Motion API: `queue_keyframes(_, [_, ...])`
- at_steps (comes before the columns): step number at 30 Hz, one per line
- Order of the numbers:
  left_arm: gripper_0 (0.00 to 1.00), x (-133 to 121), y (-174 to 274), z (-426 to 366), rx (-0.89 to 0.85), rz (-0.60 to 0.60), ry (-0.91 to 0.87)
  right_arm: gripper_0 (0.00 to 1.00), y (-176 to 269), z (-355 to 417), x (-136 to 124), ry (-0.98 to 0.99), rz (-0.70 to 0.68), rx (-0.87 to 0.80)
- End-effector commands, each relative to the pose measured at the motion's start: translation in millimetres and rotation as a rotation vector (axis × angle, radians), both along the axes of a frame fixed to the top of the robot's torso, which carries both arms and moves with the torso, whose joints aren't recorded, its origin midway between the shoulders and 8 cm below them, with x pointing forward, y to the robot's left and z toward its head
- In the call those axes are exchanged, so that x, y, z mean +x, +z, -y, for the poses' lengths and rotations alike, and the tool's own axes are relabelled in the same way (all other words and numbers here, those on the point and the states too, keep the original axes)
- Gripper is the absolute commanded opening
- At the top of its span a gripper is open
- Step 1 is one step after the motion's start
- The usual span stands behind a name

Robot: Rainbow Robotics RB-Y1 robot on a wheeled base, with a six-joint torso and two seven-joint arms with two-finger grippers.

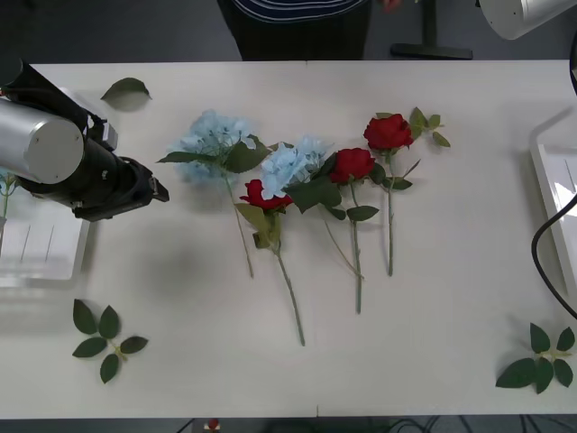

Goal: Place the red flowers into the right box and the blue flowers into the left box. If a person shows an open palm, hand one flower to the person first, then continue sorting.

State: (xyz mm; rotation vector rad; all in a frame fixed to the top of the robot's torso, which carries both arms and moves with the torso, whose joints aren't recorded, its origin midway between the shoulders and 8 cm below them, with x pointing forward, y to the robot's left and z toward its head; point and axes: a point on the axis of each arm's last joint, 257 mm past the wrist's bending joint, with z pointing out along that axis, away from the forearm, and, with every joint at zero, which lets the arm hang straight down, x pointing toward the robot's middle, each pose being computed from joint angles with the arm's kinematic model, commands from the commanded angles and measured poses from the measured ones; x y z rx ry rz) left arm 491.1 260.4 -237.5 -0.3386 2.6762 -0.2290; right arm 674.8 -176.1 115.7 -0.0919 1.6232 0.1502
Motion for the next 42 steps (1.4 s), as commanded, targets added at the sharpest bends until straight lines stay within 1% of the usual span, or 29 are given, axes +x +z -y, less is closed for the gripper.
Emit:
queue_keyframes(1, [1.00, 13.4, 25.3, 1.1, 0.002, 0.063, -0.003, 0.00, 41.5, -12.2, -10.5, 0.028, 0.068, 0.042])
queue_keyframes(14, [1.00, 13.4, 25.3, 1.1, 0.002, 0.063, -0.003, 0.00, 41.5, -12.2, -10.5, 0.028, 0.068, 0.042])
queue_keyframes(15, [1.00, 13.4, 25.3, 1.1, 0.002, 0.063, -0.003, 0.03, 41.5, -12.2, -10.5, 0.028, 0.068, 0.042])
queue_keyframes(16, [1.00, 13.4, 25.3, 1.1, 0.002, 0.063, -0.003, 0.32, 41.5, -12.2, -10.5, 0.028, 0.068, 0.042])
queue_keyframes(17, [1.00, 13.4, 25.3, 1.1, 0.002, 0.063, -0.003, 0.51, 41.5, -12.2, -10.5, 0.028, 0.068, 0.042])
queue_keyframes(18, [1.00, 13.4, 25.3, 1.1, 0.002, 0.063, -0.003, 0.83, 41.5, -12.2, -10.5, 0.028, 0.068, 0.042])
queue_keyframes(19, [1.00, 13.4, 25.3, 1.1, 0.002, 0.063, -0.003, 0.97, 41.5, -12.2, -10.5, 0.028, 0.068, 0.042])
queue_keyframes(21, [1.00, 13.4, 25.3, 1.1, 0.002, 0.063, -0.003, 1.00, 41.5, -12.2, -10.5, 0.028, 0.068, 0.042])
queue_keyframes(42, [1.00, 13.4, 25.3, 1.1, 0.002, 0.063, -0.003, 1.00, 41.5, -12.2, -10.5, 0.028, 0.068, 0.042])
